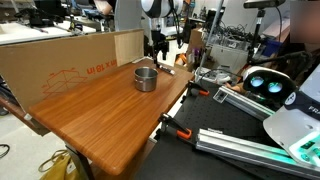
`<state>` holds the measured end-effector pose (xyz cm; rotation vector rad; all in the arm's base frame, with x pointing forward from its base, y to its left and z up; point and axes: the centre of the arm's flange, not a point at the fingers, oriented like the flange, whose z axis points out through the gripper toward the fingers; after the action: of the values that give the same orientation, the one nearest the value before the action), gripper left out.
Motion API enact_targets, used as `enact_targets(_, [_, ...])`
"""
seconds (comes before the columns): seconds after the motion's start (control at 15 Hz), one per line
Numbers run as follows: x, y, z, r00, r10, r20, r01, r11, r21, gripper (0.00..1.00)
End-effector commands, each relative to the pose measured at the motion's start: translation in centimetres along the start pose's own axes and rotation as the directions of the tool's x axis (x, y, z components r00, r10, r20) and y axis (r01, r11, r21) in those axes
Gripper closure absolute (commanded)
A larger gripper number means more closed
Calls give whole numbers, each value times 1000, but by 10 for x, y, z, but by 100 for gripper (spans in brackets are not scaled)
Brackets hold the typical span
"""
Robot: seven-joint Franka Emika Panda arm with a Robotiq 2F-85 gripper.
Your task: Remove the marker from the pot and put it on the table
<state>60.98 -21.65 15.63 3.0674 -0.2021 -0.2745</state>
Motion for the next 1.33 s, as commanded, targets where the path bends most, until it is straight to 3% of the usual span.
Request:
enact_targets(0.0, [6,1,-8,1000,7,10,-7,1000,-10,0])
enact_targets(0.33, [0,-5,-53,998,33,-55,-33,999,-2,0])
enact_targets(0.73, [-48,-30,-164,986,46,-160,-45,999,7,0])
enact_targets(0.8, [-15,-21,-150,986,38,-163,-37,999,8,0])
enact_targets(0.93, [-34,-27,-170,985,36,-170,-33,999,16,0])
enact_targets(1.27, [-40,-28,-160,988,37,-149,-35,999,19,0])
